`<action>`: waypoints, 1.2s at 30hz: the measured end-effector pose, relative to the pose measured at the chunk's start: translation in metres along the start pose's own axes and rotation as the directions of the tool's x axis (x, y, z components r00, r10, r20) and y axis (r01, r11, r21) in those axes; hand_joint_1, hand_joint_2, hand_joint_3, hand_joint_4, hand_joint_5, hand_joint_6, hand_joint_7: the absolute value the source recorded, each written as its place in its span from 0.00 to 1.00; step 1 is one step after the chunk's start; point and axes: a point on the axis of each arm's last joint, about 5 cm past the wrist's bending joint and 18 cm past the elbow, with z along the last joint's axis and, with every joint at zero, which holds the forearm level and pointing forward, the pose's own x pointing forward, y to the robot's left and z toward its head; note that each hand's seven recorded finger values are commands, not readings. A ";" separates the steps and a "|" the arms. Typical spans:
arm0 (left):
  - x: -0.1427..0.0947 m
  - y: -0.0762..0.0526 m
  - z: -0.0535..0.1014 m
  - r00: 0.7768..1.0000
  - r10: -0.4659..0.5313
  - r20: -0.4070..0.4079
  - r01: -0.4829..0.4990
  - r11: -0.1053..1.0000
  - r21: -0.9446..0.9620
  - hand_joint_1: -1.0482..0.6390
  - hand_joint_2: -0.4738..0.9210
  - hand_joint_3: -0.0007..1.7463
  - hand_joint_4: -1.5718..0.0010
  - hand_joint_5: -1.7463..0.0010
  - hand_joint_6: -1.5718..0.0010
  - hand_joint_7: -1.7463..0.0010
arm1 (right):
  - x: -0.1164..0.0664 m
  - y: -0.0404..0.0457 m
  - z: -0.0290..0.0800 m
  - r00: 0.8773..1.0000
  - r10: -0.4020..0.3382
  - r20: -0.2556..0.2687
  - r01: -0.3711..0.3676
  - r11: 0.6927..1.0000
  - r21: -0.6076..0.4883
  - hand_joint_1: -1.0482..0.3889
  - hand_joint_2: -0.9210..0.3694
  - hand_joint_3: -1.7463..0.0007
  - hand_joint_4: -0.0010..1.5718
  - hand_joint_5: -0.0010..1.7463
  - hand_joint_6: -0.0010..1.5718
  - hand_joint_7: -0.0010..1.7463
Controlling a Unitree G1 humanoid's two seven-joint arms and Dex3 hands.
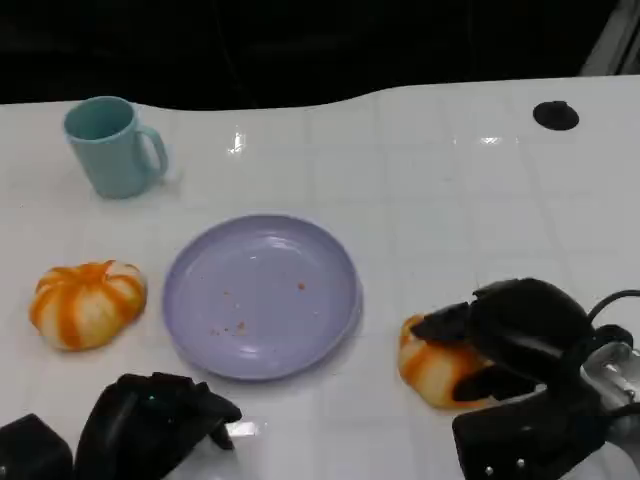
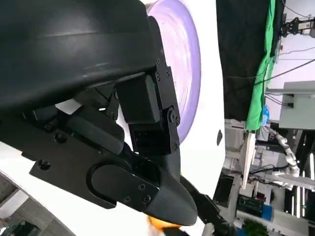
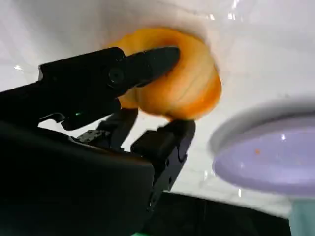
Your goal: Grasp the bread from the table and place it into the plate.
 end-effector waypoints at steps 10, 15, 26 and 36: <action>-0.002 0.000 -0.001 1.000 0.002 -0.004 -0.002 1.000 0.000 0.00 0.94 0.00 0.50 0.05 0.00 0.88 | 0.005 0.0154 -0.005 0.991 -0.137 0.011 0.137 0.990 0.037 0.61 0.17 0.61 0.54 1.00 0.51 0.81; -0.002 0.000 -0.001 1.000 0.002 -0.003 -0.002 1.000 0.000 0.00 0.95 0.00 0.50 0.05 0.00 0.88 | 0.004 0.0244 -0.006 0.973 -0.231 0.012 0.230 0.971 0.073 0.63 0.35 0.40 0.55 1.00 0.53 0.78; -0.001 0.000 0.000 1.000 0.007 0.000 -0.007 1.000 0.000 0.00 0.95 0.00 0.49 0.05 0.00 0.88 | 0.010 0.0307 0.002 0.904 -0.427 0.013 0.416 0.887 0.199 0.68 0.53 0.24 0.62 1.00 0.57 0.83; -0.001 0.000 0.000 1.000 0.008 0.001 -0.008 1.000 0.000 0.00 0.94 0.00 0.49 0.06 0.00 0.89 | 0.026 0.0124 0.017 0.833 -0.549 0.069 0.494 0.794 0.355 0.64 0.59 0.11 0.66 1.00 0.53 0.93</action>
